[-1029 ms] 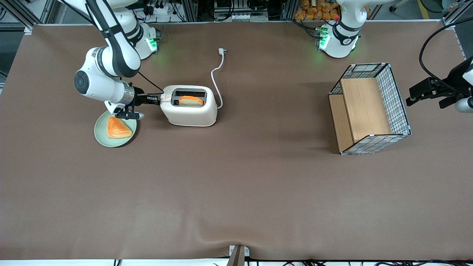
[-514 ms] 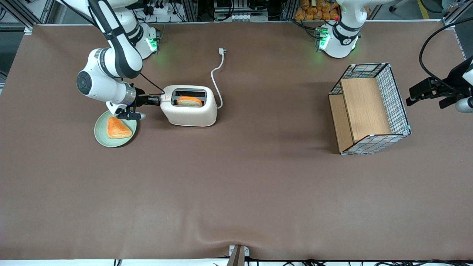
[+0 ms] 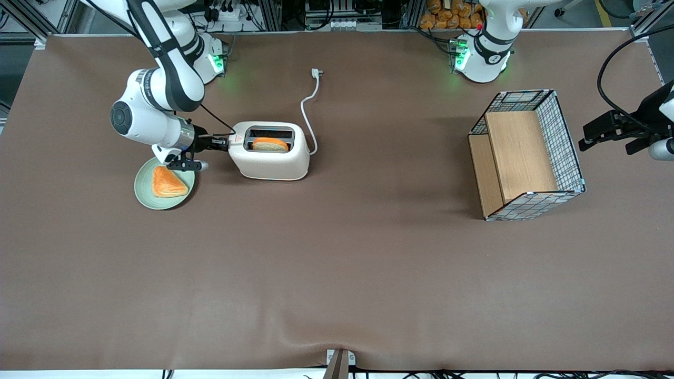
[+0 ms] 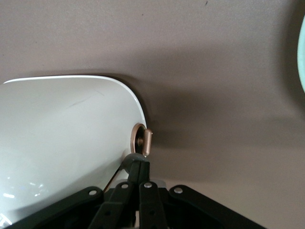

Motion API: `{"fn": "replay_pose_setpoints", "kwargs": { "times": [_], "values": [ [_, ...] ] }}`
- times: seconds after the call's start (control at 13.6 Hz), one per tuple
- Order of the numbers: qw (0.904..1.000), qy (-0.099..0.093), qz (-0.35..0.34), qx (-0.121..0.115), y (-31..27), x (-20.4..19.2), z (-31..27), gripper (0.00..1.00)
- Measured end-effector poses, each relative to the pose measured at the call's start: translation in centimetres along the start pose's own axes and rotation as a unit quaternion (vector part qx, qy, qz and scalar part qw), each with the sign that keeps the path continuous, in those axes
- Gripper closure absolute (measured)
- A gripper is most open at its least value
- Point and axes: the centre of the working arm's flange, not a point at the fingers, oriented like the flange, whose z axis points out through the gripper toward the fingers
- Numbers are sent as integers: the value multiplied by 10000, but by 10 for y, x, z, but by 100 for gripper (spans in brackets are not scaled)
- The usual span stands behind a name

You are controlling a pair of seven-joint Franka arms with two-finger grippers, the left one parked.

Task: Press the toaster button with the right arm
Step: 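Hold the toaster lever pressed down with the right gripper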

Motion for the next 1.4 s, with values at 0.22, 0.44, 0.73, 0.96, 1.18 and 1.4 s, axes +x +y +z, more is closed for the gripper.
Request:
{"fn": "replay_pose_setpoints", "kwargs": {
  "times": [0.22, 0.44, 0.73, 0.96, 1.18, 1.4],
  "values": [
    [10000, 8, -4, -1, 0, 0, 0, 99],
    [10000, 13, 27, 38, 1, 0, 0, 99],
    [10000, 18, 31, 51, 2, 0, 1, 99],
    [10000, 19, 19, 53, 2, 0, 1, 99],
    [10000, 20, -64, 57, 2, 0, 1, 99],
    [9998, 22, -161, 73, 3, 0, 0, 99]
  ]
}}
